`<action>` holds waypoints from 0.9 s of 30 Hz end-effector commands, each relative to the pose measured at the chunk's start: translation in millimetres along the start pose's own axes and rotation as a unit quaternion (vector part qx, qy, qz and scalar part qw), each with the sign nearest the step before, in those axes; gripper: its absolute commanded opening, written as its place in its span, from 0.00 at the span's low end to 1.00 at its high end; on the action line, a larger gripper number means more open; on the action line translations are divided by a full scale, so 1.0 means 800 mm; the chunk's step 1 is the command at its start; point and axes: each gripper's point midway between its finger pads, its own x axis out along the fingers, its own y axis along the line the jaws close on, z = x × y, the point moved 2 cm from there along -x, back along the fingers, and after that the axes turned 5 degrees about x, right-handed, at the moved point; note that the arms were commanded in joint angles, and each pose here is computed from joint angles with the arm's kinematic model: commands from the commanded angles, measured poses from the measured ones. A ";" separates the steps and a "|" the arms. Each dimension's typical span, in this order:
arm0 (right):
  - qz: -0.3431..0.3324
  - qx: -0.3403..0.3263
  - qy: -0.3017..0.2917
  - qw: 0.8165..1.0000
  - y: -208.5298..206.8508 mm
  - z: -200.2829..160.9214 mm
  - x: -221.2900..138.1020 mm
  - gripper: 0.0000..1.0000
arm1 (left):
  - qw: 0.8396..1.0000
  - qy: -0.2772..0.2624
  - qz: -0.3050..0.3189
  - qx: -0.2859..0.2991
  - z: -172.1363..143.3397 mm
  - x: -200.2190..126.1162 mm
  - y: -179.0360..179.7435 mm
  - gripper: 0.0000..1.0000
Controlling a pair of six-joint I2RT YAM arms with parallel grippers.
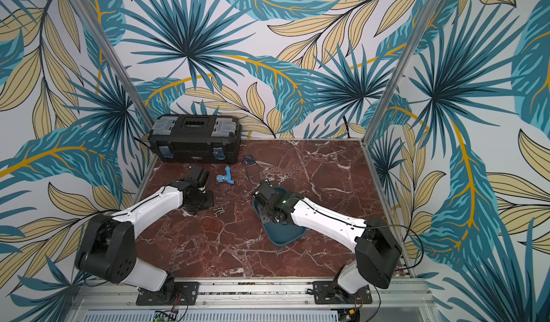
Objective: Put the screws on the desktop into the storage box
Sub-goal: Pick up the screw from the center of the board, then place the screw in the storage box.
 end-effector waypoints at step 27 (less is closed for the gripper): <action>-0.001 0.254 -0.058 0.965 -0.169 0.023 -0.036 0.29 | 0.970 0.013 -0.168 0.176 -0.088 -0.040 -0.282 0.65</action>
